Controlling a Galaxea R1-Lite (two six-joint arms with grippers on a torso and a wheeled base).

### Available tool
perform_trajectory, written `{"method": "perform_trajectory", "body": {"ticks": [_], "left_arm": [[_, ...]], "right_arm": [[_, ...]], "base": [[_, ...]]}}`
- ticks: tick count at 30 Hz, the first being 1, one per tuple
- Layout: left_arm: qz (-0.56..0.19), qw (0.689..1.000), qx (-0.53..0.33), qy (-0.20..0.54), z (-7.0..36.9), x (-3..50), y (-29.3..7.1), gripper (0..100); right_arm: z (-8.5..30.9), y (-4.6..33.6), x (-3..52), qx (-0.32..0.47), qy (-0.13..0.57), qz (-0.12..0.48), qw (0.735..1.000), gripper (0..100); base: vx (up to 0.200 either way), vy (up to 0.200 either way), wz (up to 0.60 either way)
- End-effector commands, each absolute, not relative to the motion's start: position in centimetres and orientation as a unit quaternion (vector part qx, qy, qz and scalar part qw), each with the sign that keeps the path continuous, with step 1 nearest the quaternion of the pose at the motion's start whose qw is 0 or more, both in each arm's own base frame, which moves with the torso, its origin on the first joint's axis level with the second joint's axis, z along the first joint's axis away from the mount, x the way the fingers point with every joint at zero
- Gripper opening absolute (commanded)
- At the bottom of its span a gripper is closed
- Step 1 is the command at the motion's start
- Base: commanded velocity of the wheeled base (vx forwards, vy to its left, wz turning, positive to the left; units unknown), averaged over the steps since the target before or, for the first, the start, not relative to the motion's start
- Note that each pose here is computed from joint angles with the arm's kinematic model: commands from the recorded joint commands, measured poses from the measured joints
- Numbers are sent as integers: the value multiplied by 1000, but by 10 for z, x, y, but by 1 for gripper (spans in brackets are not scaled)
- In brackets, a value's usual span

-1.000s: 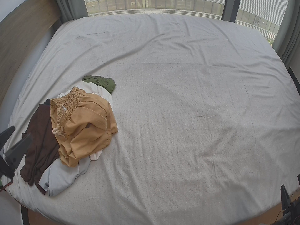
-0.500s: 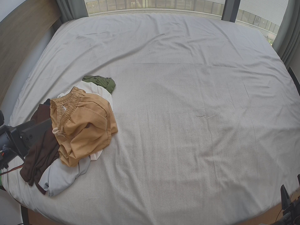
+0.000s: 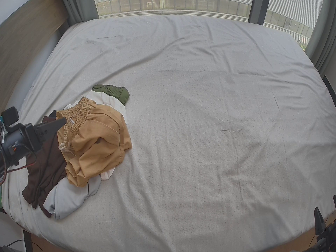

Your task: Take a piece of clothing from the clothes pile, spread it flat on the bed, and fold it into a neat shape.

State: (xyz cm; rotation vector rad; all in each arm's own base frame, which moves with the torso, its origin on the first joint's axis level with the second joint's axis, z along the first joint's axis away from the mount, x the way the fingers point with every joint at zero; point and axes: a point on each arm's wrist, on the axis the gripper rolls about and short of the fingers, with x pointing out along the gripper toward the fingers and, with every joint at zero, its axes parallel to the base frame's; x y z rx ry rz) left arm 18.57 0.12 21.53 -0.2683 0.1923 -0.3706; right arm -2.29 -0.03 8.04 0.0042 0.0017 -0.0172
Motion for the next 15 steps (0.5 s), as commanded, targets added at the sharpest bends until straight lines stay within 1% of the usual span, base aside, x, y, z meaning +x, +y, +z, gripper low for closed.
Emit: {"method": "perform_trajectory", "body": {"ticks": [1, 11, 15], "left_arm": [[-184, 967, -138, 109, 201, 235, 3, 100], [-196, 964, -140, 114, 186, 275, 6, 100], [-205, 962, -141, 113, 174, 294, 8, 100]], "right_arm": [[75, 0, -22, 2, 4, -8, 1000, 100], [75, 0, -22, 3, 4, -8, 1000, 100], [75, 0, -22, 2, 4, -8, 1000, 100]], "base": [[0, 0, 0], [0, 0, 0], [0, 0, 0]]}}
